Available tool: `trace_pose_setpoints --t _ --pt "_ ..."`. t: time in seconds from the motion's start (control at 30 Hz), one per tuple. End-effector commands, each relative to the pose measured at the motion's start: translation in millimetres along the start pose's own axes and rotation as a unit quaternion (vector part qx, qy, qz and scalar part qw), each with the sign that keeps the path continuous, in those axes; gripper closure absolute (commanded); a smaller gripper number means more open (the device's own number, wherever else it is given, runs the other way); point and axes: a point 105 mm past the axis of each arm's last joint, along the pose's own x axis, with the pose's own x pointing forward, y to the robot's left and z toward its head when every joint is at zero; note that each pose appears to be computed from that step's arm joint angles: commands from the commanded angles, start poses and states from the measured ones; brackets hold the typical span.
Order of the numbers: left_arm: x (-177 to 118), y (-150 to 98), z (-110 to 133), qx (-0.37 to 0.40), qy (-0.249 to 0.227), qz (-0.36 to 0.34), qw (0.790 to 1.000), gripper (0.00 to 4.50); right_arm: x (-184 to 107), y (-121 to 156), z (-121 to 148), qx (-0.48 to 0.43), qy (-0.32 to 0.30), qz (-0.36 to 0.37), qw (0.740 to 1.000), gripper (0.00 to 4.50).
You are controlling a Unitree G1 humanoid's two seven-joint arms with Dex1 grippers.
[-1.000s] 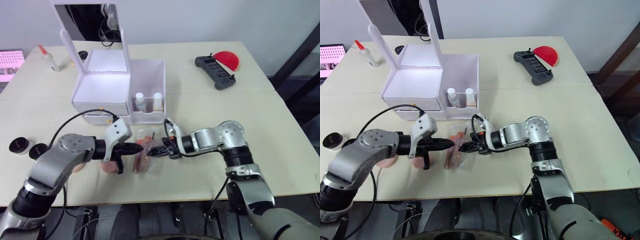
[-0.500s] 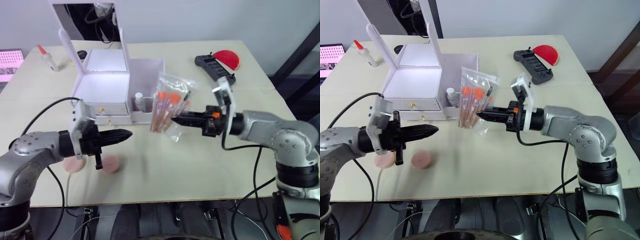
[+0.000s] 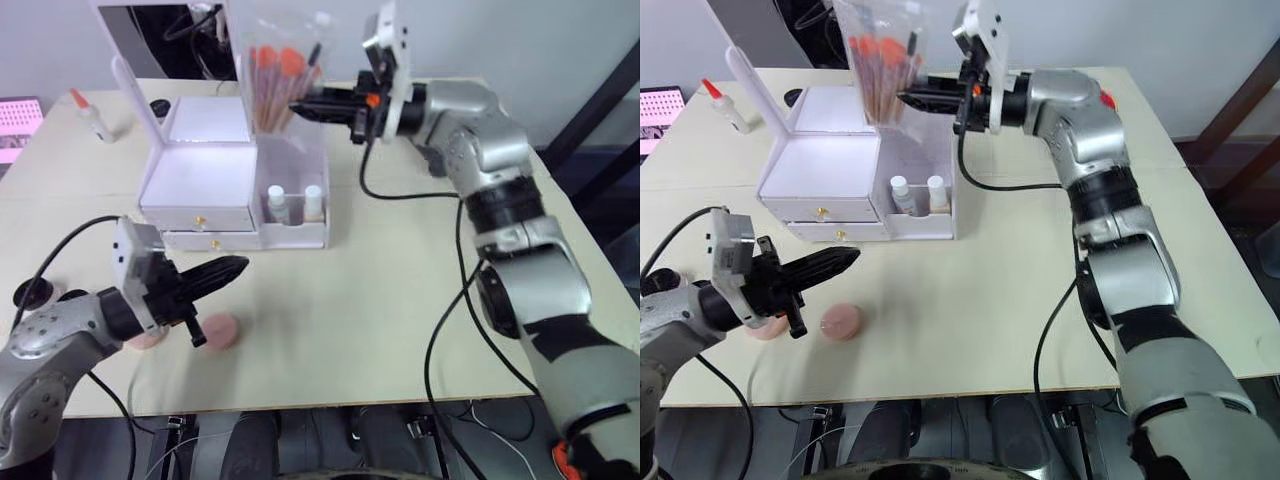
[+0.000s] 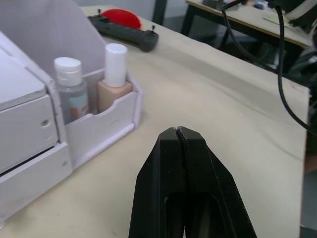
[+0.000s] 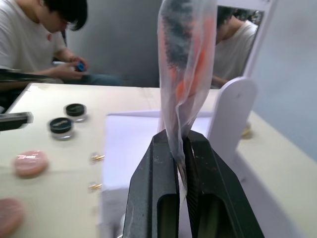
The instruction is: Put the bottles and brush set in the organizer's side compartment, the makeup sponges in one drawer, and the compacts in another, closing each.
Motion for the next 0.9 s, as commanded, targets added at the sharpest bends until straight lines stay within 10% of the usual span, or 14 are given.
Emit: trace_pose_setpoints --t 0.03,0.73,0.9 --pt "-6 -3 9 0.025 -0.015 0.017 0.999 4.50 1 -9 -4 -0.034 0.022 -0.006 0.999 4.43" --pt "-11 2 8 0.031 -0.011 0.046 0.998 4.50 19 -1 -72 -0.017 0.110 -0.043 0.993 4.43" --pt "-12 4 9 0.033 -0.010 0.047 0.998 4.50 17 -7 -68 -0.017 0.102 -0.062 0.993 2.41"
